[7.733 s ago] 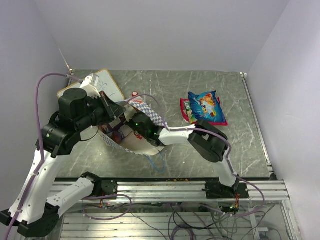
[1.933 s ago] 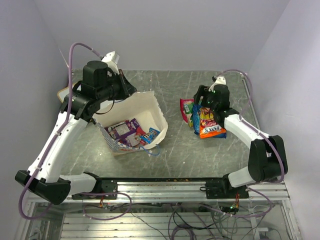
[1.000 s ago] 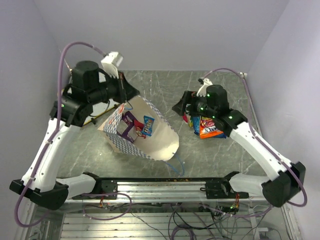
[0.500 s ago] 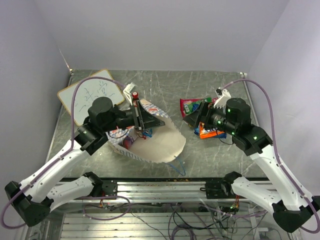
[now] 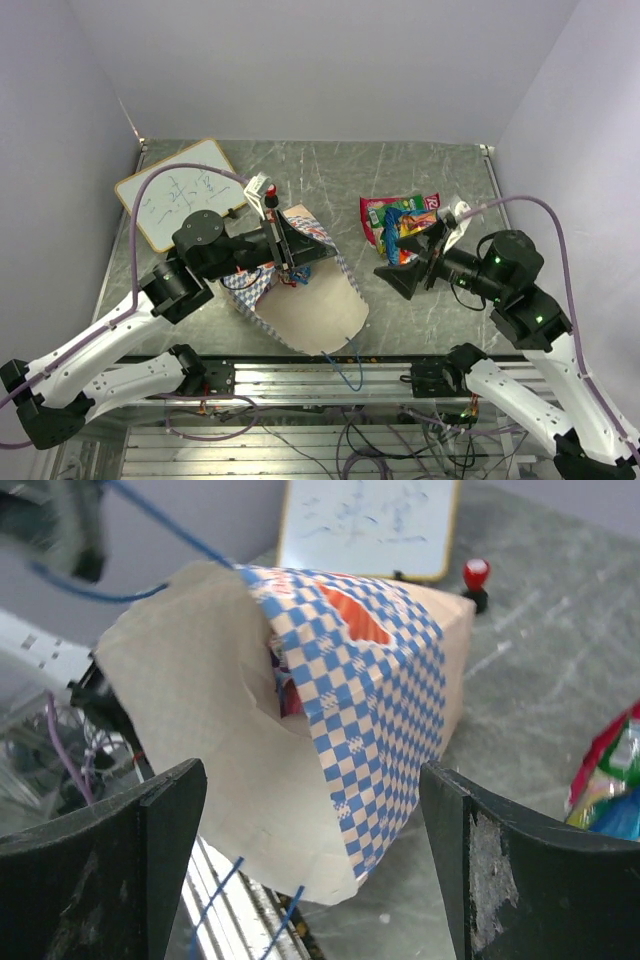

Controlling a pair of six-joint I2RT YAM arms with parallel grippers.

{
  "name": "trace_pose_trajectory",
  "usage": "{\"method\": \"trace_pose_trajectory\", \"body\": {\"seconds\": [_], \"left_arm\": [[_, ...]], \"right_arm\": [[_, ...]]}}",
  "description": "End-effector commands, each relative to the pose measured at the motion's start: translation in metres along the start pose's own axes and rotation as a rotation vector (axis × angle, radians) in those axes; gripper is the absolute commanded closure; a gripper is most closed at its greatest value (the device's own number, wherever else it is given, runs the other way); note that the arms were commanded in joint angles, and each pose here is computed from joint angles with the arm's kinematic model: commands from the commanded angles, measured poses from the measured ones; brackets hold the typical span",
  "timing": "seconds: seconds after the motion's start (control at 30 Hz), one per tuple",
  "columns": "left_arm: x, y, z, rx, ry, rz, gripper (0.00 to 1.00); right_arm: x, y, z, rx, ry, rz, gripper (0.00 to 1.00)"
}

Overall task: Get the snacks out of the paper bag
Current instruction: Take out the snack from the paper bag.

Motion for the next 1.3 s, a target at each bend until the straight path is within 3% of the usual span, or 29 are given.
{"method": "trace_pose_trajectory", "body": {"seconds": [0.0,0.23,0.53,0.63,0.87,0.97,1.07,1.27], "left_arm": [[-0.004,-0.008,0.005,0.013,-0.043,-0.023,0.93],[-0.005,-0.012,0.019,-0.042,-0.145,0.005,0.93],[-0.004,-0.010,0.031,-0.039,-0.196,0.109,0.93],[-0.006,-0.014,0.035,-0.039,-0.230,0.108,0.93],[-0.011,-0.017,0.037,-0.017,-0.264,0.117,0.93],[-0.010,-0.020,0.040,-0.002,-0.271,0.102,0.93],[-0.008,-0.022,0.041,0.014,-0.265,0.101,0.93],[-0.003,-0.023,0.043,0.018,-0.267,0.092,0.93]], "right_arm": [[0.003,0.019,-0.007,-0.262,-0.035,0.260,0.13],[0.028,0.020,-0.018,-0.445,-0.075,0.415,0.15],[0.076,0.049,-0.053,-0.648,-0.110,0.488,0.26],[0.093,0.059,-0.069,-0.692,-0.088,0.428,0.37],[0.133,0.072,-0.101,-0.770,-0.097,0.280,0.44],[0.155,0.065,-0.111,-0.762,-0.108,0.177,0.45],[0.176,0.058,-0.118,-0.744,-0.116,0.095,0.38],[0.213,0.058,-0.147,-0.738,-0.097,0.100,0.29]]}}
Point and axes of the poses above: each gripper's point midway between its finger pads, its own x axis out along the fingers, its own y axis along the line the jaws close on, z = x × y, the point moved 5 cm from there along -x, back along the fingers, and after that the axes turned 4 degrees about x, right-handed, at the moved point
